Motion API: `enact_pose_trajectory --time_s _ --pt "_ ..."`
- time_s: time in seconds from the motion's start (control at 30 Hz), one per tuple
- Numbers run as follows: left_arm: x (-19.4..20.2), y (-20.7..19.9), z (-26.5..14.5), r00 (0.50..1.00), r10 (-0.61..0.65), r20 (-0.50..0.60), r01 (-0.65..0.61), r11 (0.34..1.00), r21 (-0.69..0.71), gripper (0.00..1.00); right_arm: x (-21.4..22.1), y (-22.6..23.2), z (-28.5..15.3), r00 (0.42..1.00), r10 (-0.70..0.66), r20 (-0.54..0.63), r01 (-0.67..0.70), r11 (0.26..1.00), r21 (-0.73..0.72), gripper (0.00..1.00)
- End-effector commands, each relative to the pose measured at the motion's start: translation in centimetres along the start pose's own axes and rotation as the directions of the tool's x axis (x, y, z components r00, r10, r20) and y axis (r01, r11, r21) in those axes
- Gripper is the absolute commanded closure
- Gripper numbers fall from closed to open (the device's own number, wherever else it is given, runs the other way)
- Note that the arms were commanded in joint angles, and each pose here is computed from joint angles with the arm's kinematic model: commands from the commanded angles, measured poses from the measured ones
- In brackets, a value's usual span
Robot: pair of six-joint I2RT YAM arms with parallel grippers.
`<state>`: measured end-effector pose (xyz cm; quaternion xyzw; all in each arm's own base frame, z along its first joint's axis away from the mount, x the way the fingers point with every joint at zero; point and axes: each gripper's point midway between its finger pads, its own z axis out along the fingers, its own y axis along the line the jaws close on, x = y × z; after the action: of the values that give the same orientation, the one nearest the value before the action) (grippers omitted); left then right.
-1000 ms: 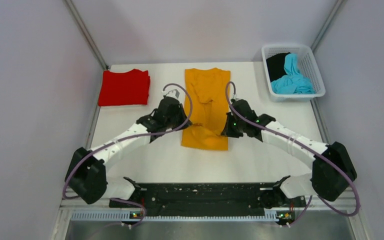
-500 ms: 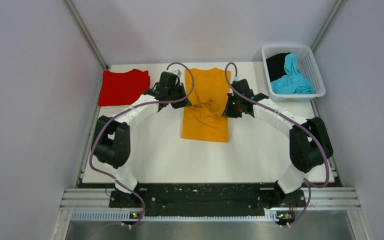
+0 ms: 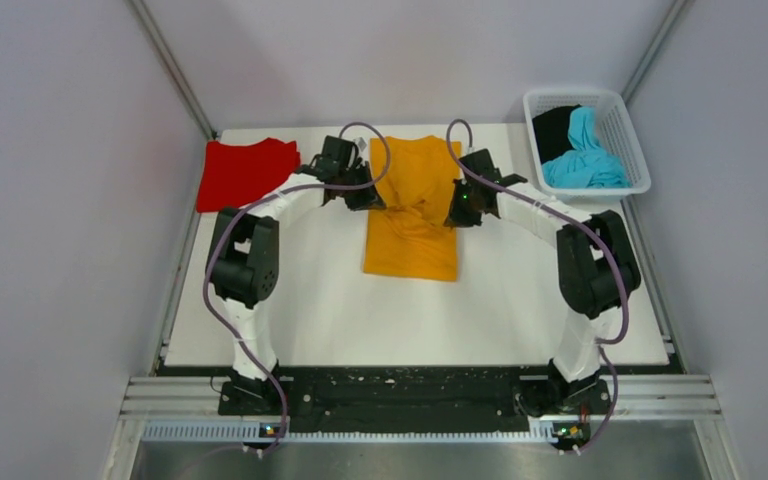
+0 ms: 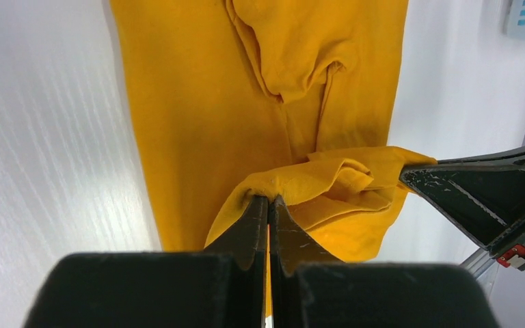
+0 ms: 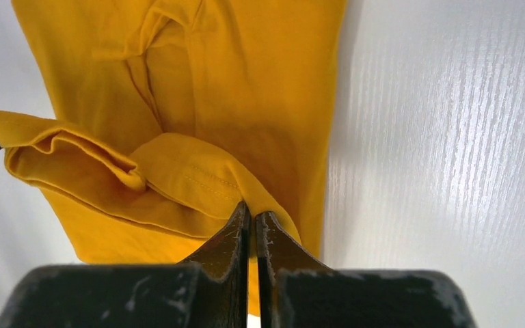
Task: Fold and stack the t-shirts
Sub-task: Fold the folded rectangular tshirt in 1/3 of the way
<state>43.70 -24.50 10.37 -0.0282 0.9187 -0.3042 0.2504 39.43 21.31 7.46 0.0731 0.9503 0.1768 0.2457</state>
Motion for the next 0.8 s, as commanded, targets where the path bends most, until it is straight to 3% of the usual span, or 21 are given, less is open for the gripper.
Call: enact_pose_trajectory --time_s 0.0,0.1,0.17,0.23,0.3,0.33,0.5,0.77 --pt "-1.2 -1.0 0.6 1.000 0.010 0.000 -0.010 0.999 0.044 1.00 -2.6 0.4 0.3 0.999 -0.001 0.052 0.002 1.000 -0.007 0.96" --pt "-1.3 -0.5 0.9 1.000 0.001 0.001 -0.001 1.000 0.021 0.90 -3.0 0.1 1.0 0.999 0.007 0.046 -0.007 1.000 -0.003 0.87" --pt "-1.7 -0.3 0.7 1.000 0.001 0.015 -0.001 1.000 0.003 0.75 -3.5 0.2 1.4 0.999 0.010 0.049 -0.010 1.000 -0.004 0.80" --pt "-2.6 -0.4 0.2 0.999 0.013 0.048 -0.013 1.000 -0.014 0.46 -4.0 0.5 1.4 0.998 0.010 0.054 -0.009 1.000 -0.009 0.68" --pt "-3.5 -0.7 -0.5 0.997 0.025 0.074 -0.023 0.999 -0.023 0.11 -4.9 0.8 0.9 0.997 0.006 0.071 -0.006 1.000 -0.008 0.50" --pt "-3.8 -0.9 -1.1 0.996 0.029 0.086 -0.027 0.999 -0.025 0.03 -5.2 1.0 0.6 0.997 0.005 0.082 -0.004 1.000 -0.009 0.41" --pt "-3.6 -1.6 -4.1 0.990 0.048 0.129 -0.045 0.999 -0.025 0.01 -5.6 1.0 -2.1 0.991 0.005 0.132 -0.003 1.000 -0.011 0.03" --pt "3.2 0.1 -7.0 0.998 -0.009 0.065 0.010 1.000 -0.005 0.01 0.6 0.0 -4.9 0.998 0.009 0.063 -0.002 0.993 -0.117 0.01"
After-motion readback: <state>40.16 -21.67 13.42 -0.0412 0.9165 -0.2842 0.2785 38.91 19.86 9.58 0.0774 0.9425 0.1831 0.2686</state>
